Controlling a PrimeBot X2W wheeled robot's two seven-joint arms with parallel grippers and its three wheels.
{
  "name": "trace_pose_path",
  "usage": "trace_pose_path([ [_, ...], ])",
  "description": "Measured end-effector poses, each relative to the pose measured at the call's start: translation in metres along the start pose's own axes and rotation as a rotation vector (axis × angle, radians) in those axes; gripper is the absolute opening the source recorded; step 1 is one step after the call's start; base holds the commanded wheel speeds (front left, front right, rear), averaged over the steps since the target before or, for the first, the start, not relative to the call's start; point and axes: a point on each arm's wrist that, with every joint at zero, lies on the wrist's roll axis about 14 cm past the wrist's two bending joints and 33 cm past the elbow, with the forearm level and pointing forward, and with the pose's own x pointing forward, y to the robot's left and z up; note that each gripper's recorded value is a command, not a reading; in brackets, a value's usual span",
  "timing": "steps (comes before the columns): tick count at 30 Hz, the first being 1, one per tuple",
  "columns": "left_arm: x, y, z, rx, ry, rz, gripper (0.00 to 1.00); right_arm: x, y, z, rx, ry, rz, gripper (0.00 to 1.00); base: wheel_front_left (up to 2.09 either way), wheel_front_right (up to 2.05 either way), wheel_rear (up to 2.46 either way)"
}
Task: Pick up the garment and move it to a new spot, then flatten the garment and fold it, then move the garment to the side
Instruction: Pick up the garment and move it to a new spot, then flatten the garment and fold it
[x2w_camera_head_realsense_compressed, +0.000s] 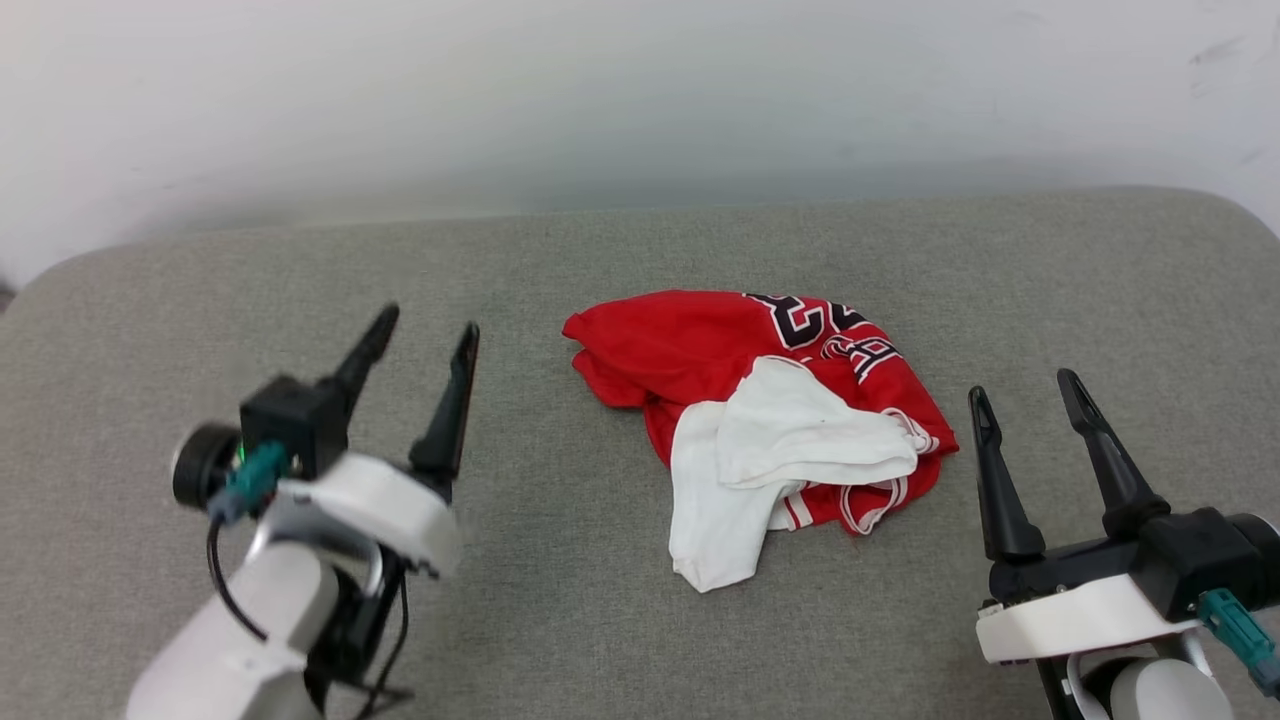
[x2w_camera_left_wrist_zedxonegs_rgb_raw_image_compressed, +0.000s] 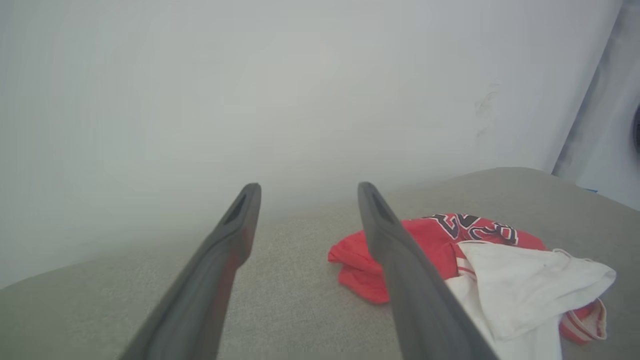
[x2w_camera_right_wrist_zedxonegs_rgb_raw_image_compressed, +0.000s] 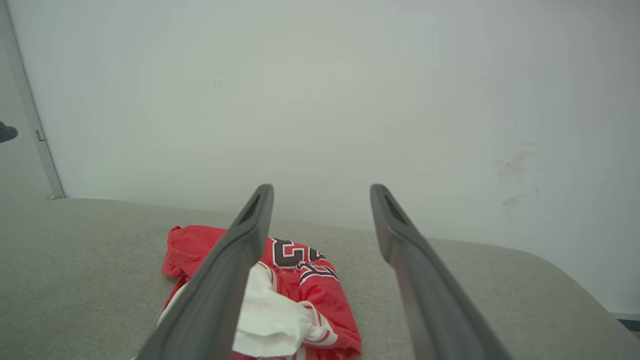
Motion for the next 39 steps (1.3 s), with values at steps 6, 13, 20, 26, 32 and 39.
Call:
trace_pose_path([
  [6,-0.035,-0.021,-0.019,-0.061,0.026,0.014,1.00,-0.003,0.000,-0.001,0.002,0.004,-0.001,1.00,0.00,0.00,0.00],
  [13,-0.058,-0.047,-0.034,-0.139,0.046,0.024,1.00,-0.010,-0.003,-0.001,0.006,0.009,-0.014,1.00,0.00,0.00,0.00],
  [20,-0.060,-0.054,-0.036,-0.154,0.035,0.015,1.00,-0.010,-0.004,-0.002,0.009,0.012,-0.018,1.00,0.00,0.00,0.00],
  [26,-0.059,-0.061,-0.053,-0.162,0.094,-0.022,1.00,-0.010,-0.004,-0.006,0.010,0.025,-0.018,1.00,0.00,0.00,0.00],
  [32,-0.043,-0.092,-0.071,-0.199,0.278,-0.142,1.00,-0.010,-0.007,-0.017,0.010,0.055,-0.026,1.00,0.00,0.00,0.00],
  [39,-0.036,-0.131,-0.110,-0.150,0.593,-0.328,1.00,-0.001,-0.011,-0.031,0.005,0.085,-0.031,1.00,0.00,0.00,0.00],
])
